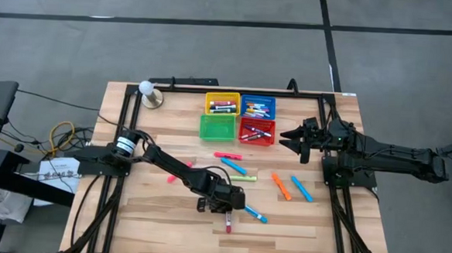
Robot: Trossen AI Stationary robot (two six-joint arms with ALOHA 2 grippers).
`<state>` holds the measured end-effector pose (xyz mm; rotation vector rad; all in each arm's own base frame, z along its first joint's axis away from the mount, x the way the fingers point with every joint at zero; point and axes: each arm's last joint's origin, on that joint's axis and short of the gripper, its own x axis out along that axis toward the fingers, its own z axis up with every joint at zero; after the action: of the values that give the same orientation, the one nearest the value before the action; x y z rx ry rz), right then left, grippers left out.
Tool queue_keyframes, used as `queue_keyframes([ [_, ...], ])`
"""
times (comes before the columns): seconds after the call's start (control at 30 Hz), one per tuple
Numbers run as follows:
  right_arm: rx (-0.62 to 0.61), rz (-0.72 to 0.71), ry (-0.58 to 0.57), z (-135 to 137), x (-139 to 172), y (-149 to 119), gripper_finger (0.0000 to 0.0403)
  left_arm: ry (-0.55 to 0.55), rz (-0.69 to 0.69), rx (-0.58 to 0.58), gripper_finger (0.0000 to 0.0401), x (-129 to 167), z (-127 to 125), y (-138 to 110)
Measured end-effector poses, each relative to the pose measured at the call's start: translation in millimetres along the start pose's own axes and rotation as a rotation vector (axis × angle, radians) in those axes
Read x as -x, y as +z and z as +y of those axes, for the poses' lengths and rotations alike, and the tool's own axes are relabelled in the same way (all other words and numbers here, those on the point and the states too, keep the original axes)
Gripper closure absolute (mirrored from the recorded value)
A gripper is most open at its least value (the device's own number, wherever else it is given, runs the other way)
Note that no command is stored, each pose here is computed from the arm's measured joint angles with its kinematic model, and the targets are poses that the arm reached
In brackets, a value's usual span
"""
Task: Pick & Place Markers
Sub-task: Put the large red marker pen into the yellow bin
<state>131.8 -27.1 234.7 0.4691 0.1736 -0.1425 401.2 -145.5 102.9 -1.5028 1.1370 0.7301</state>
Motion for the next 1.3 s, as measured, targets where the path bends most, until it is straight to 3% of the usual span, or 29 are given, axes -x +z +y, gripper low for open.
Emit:
queue_keyframes([
  [0.3,0.0,0.0,0.0,0,0,0,0.0225,-0.002,-0.017,-0.084,0.0322,7,-3,9],
  [0.53,0.0,-0.001,-0.001,0,0,0,0.0225,-0.011,-0.068,-0.158,0.0331,37,-7,15],
  [0.87,0.0,0.0,-0.001,0,0,0,0.0225,-0.144,-0.047,-0.211,0.0329,112,-21,13],
  [1.3,-0.002,-0.001,0.0,0,0,0,0.0225,-0.217,-0.064,-0.251,0.0326,192,-12,8],
])
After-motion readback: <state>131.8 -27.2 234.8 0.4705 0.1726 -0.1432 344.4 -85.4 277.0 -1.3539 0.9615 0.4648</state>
